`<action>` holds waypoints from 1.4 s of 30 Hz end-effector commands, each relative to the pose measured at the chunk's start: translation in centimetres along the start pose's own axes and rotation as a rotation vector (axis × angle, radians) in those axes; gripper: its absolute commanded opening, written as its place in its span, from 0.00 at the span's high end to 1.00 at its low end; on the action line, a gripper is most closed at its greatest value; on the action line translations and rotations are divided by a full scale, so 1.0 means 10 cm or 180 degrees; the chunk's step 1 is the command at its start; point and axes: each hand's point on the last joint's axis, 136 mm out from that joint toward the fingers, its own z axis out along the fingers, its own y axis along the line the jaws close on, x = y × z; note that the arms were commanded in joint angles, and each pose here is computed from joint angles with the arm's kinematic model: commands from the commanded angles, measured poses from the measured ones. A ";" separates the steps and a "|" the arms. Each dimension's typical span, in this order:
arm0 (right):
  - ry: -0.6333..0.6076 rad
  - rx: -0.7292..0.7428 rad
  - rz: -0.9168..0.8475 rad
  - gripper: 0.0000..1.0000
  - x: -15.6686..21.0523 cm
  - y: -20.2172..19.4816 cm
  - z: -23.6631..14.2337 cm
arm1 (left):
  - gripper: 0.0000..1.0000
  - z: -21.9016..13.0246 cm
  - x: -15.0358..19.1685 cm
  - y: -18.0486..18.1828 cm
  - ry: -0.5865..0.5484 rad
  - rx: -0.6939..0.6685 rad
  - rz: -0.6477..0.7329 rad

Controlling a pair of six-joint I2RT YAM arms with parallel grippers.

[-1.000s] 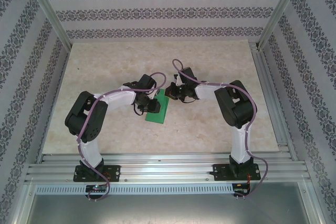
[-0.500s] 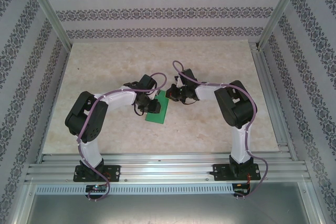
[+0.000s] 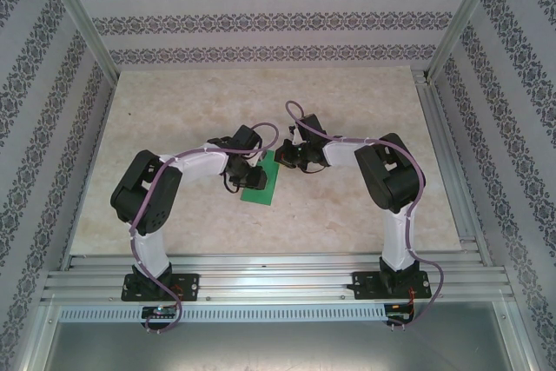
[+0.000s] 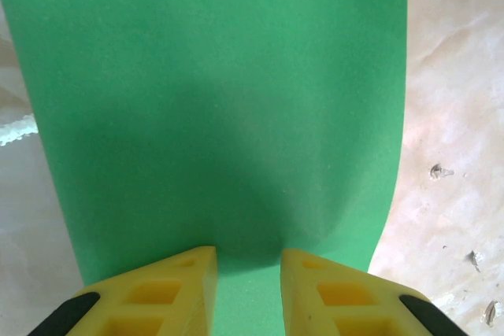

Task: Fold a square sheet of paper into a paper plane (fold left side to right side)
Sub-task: First fold in half a square sheet of paper at the center of the table.

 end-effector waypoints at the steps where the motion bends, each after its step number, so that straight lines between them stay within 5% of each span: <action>1: -0.0097 0.0034 -0.0071 0.99 -0.08 0.01 -0.10 | 0.71 0.03 -0.02 -0.02 0.0020 -0.0078 0.0129; 25: -0.0067 0.0062 -0.0058 0.94 -0.08 -0.05 -0.07 | 0.72 0.12 0.11 0.10 0.0171 -0.0321 0.0178; 42: -0.0189 0.0100 -0.0069 0.78 -0.22 -0.04 -0.25 | 0.72 0.22 0.25 0.19 0.0309 -0.0470 0.0190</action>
